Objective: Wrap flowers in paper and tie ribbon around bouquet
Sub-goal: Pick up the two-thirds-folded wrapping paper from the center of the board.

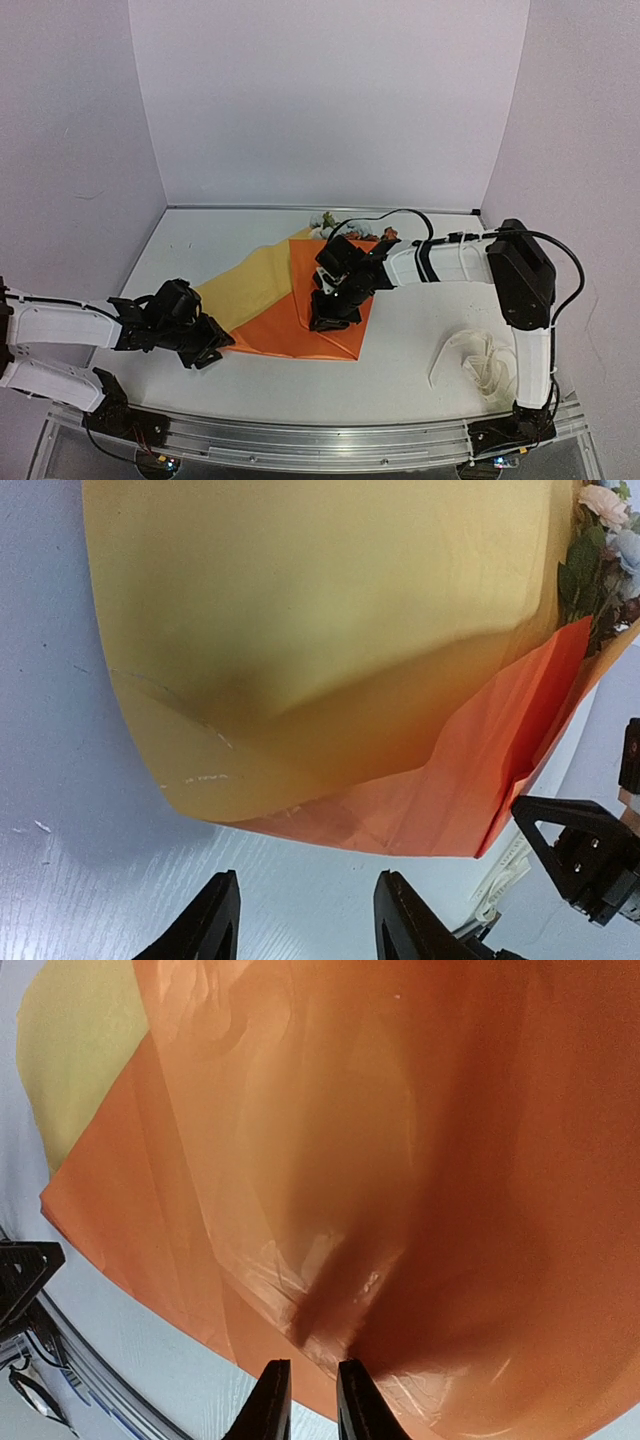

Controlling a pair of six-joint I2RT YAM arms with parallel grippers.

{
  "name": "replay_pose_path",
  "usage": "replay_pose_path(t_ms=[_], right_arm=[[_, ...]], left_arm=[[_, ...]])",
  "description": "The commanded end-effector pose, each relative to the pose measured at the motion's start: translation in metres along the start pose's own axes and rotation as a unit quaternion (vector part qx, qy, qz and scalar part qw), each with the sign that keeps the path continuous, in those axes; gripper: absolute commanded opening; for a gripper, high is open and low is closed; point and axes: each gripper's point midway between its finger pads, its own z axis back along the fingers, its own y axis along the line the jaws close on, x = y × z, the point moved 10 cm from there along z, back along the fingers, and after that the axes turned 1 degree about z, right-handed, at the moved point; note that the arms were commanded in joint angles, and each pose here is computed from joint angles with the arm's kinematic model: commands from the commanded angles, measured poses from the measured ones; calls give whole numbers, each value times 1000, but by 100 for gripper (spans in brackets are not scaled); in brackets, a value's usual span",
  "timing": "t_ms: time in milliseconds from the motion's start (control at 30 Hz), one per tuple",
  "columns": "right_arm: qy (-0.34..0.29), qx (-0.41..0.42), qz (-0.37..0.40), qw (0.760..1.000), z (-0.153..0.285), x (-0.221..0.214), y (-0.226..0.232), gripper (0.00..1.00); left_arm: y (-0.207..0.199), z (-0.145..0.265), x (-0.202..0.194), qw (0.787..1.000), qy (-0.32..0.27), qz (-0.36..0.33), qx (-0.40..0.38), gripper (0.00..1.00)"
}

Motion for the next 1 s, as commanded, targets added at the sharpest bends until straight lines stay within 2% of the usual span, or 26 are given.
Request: replay_pose_path(t_ms=[0,133,300,500,700,967], right_arm=[[-12,17,-2,1000,-1,8,13,19],[-11,20,-7,1000,-5,10,14,19],[-6,20,-10,1000,-12,12,15,19],[3,20,-16,1000,-22,12,14,19],[9,18,-22,1000,-32,13,13,19],[17,-1,-26,1000,-42,11,10,20]], left_arm=[[-11,-3,6,999,-38,18,-20,49],[-10,-8,8,998,-50,23,-9,48],[-9,-18,11,998,-63,16,10,41],[-4,-19,12,997,-78,8,19,25],[-13,-19,14,995,-91,-33,19,2],[-43,0,8,986,-115,-115,-39,0]])
